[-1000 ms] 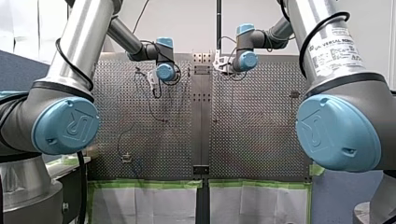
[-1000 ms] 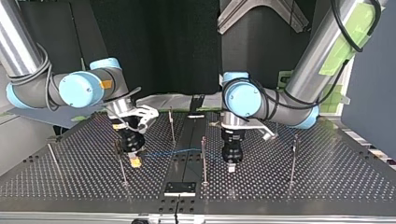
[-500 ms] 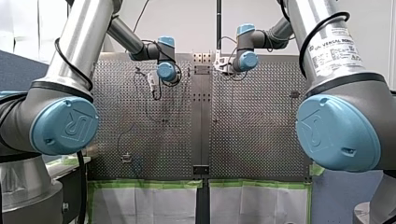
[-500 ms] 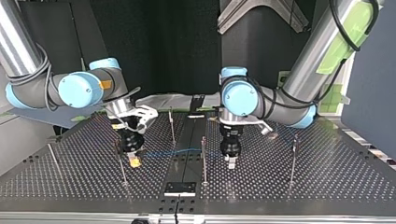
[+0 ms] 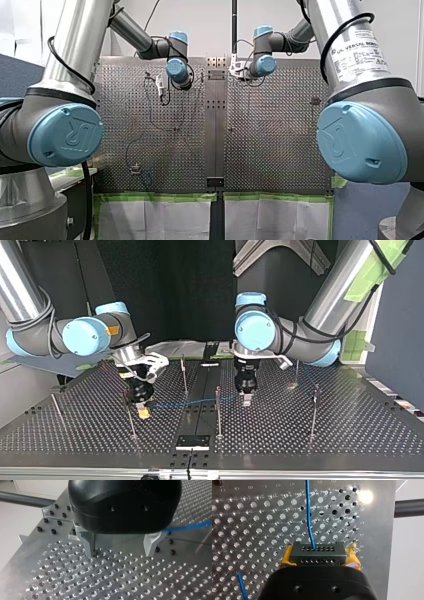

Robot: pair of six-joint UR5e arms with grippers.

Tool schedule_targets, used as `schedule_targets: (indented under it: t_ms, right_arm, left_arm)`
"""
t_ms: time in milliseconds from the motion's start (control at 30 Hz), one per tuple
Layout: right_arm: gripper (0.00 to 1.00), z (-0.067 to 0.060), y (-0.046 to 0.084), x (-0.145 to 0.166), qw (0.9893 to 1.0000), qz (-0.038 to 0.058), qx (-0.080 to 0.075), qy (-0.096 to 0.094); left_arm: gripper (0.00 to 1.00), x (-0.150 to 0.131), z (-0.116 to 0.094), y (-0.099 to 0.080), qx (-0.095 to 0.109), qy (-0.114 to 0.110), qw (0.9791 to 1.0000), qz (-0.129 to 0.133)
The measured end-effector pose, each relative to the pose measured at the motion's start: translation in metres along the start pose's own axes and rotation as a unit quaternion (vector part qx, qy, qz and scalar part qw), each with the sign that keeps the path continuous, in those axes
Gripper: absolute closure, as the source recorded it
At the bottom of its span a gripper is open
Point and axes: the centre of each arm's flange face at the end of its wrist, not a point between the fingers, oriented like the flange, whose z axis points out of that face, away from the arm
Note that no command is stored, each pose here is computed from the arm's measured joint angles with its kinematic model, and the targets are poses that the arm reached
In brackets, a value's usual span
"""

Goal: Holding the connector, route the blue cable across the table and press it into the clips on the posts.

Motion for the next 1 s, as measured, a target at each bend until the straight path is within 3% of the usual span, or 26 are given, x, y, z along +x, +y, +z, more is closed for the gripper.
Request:
schedule_targets:
  t_ms: [700, 1000]
  right_arm:
    - [1.0, -0.002, 0.001, -0.006, 0.9999, -0.0008, -0.009, -0.007]
    - [1.0, -0.004, 0.001, -0.01, 0.9999, -0.001, -0.009, -0.011]
  left_arm:
    - [0.0, -0.009, -0.081, -0.005, 0.035, 0.003, 0.9994, 0.0]
    - [0.0, -0.003, -0.108, -0.011, 0.061, 0.012, 0.998, 0.009]
